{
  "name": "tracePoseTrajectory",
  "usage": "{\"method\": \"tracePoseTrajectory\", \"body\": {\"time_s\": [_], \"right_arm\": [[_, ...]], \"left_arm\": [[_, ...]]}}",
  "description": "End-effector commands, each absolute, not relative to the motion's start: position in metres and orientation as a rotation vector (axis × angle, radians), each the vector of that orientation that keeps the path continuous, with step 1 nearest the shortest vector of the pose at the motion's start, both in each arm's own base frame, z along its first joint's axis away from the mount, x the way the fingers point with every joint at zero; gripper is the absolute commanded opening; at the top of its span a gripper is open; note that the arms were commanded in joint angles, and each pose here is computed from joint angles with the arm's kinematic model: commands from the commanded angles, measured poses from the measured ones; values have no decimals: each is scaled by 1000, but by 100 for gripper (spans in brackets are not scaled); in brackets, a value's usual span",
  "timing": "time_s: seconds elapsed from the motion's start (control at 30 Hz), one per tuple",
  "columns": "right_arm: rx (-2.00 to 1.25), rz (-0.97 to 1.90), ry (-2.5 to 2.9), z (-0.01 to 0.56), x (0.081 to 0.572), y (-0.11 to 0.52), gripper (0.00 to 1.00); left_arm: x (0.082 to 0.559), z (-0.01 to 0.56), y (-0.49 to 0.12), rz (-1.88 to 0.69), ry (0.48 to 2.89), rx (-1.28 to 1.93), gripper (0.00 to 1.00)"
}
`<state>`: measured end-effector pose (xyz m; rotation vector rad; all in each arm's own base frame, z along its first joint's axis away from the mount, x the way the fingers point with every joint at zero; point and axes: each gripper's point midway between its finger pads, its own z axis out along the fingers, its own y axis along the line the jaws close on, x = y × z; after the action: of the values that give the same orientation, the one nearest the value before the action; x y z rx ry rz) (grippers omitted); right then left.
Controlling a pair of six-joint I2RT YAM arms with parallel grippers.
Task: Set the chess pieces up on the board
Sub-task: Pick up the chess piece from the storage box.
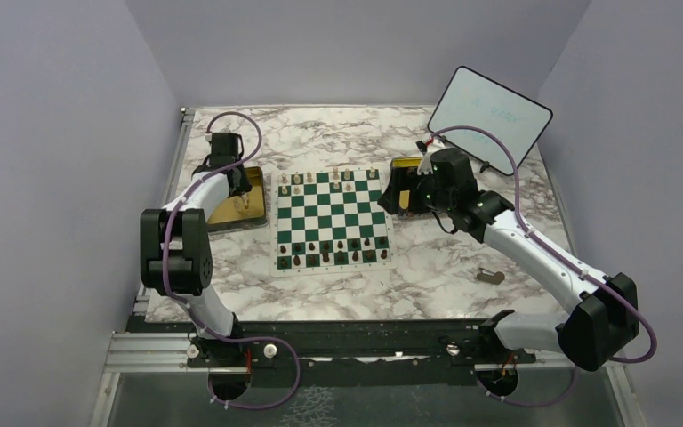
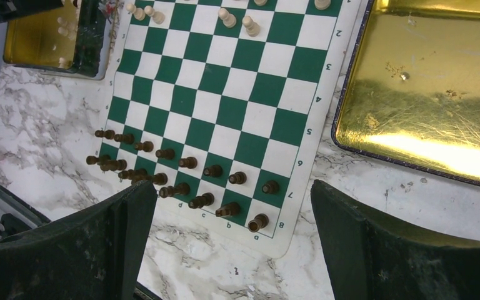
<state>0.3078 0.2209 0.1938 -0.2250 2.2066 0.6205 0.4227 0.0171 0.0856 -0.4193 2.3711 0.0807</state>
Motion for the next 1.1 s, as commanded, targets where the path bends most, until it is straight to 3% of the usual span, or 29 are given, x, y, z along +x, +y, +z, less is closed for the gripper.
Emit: {"method": "tracePoseTrajectory", "body": {"time_s": [0.0, 1.07], "right_arm": [[-217, 643, 2168, 203, 307, 220, 100], [-213, 650, 2166, 202, 306, 220, 100]], "left_arm": [[415, 79, 31, 125, 2412, -479, 35], [392, 45, 27, 72, 2520, -490, 24]]}}
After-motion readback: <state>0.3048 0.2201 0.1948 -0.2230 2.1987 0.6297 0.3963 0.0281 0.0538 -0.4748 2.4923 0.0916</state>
